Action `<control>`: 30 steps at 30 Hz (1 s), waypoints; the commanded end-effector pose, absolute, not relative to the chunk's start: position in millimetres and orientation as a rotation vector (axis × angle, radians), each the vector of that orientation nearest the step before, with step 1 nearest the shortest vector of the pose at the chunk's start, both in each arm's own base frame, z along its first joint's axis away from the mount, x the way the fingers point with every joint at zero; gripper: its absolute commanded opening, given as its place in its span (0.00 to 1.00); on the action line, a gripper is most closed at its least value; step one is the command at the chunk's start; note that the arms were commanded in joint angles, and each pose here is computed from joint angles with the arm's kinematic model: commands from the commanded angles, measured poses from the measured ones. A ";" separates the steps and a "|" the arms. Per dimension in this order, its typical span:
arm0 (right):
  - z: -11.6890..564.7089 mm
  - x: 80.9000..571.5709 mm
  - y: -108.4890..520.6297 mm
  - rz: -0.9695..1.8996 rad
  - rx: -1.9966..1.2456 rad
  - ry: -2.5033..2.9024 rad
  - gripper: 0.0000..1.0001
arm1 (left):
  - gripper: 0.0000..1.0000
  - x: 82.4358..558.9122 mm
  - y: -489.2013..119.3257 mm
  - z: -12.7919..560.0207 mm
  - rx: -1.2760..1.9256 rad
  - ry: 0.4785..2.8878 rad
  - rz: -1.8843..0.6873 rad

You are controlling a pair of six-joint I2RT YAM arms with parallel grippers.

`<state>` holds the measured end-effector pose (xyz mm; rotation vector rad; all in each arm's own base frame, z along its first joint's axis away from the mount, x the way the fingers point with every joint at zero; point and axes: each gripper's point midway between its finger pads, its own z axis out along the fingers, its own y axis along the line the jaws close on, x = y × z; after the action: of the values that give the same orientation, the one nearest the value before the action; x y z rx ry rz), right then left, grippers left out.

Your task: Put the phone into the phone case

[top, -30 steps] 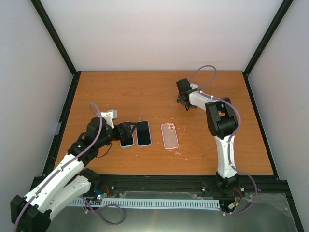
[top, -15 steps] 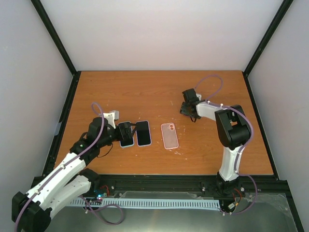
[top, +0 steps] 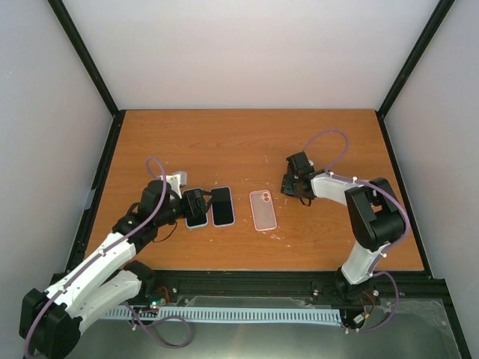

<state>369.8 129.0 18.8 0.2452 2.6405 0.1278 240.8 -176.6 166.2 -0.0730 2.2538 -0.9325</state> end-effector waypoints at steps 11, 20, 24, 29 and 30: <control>-7.0 352.9 113.9 -0.078 0.108 2.770 0.83 | 0.99 241.4 -179.6 185.2 -0.083 2.192 -0.991; -15.1 388.3 114.4 -0.136 0.077 2.748 0.83 | 1.00 239.8 -178.1 187.7 -0.086 2.192 -0.986; -14.7 396.4 112.8 -0.146 0.067 2.734 0.77 | 0.99 239.1 -177.3 187.5 -0.087 2.188 -0.986; -6.5 395.8 112.6 -0.139 0.064 2.725 0.66 | 1.00 239.6 -178.5 184.9 -0.083 2.200 -0.985; -4.0 393.3 113.5 -0.127 0.063 2.726 0.65 | 1.00 239.8 -179.1 185.2 -0.081 2.200 -0.989</control>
<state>417.7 128.8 16.0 0.0894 2.6265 -0.0467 237.7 -176.9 177.2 -0.0833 2.2191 -0.9710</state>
